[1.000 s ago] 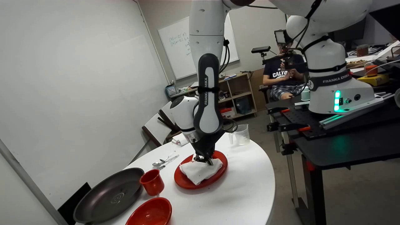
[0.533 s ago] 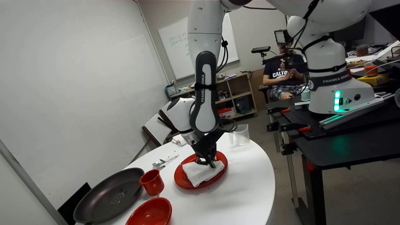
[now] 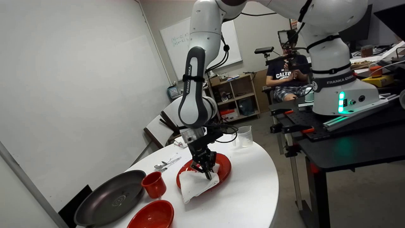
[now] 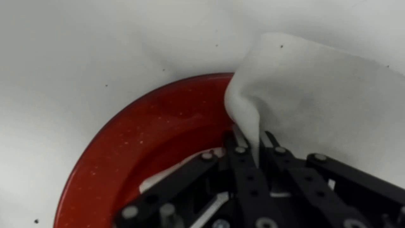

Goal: Use the tea towel to wipe the plate

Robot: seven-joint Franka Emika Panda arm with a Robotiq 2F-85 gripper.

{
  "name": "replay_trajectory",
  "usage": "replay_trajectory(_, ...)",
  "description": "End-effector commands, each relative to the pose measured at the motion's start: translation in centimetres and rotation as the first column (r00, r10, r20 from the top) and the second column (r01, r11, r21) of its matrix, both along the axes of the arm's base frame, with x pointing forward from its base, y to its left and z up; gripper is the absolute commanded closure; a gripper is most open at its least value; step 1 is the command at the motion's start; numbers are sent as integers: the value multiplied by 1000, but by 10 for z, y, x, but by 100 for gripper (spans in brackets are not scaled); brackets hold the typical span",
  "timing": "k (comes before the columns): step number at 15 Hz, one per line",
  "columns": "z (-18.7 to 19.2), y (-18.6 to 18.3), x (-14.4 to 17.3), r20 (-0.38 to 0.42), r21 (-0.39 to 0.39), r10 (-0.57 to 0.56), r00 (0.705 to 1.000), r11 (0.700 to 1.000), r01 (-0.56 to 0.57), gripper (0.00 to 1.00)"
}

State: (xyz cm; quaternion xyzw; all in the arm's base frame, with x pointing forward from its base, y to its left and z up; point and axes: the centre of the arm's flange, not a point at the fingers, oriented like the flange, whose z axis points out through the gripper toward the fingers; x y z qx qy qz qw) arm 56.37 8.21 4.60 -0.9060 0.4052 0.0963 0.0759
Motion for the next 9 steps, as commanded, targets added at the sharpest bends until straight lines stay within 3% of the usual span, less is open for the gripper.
replay_trajectory(1,2,3,1,75,105,-3,997,994,-5,98)
replay_trajectory(4,3,1,4,139,53,8,990,998,-15,98)
replay_trajectory(9,2,-8,9,221,-195,86,971,980,-42,98)
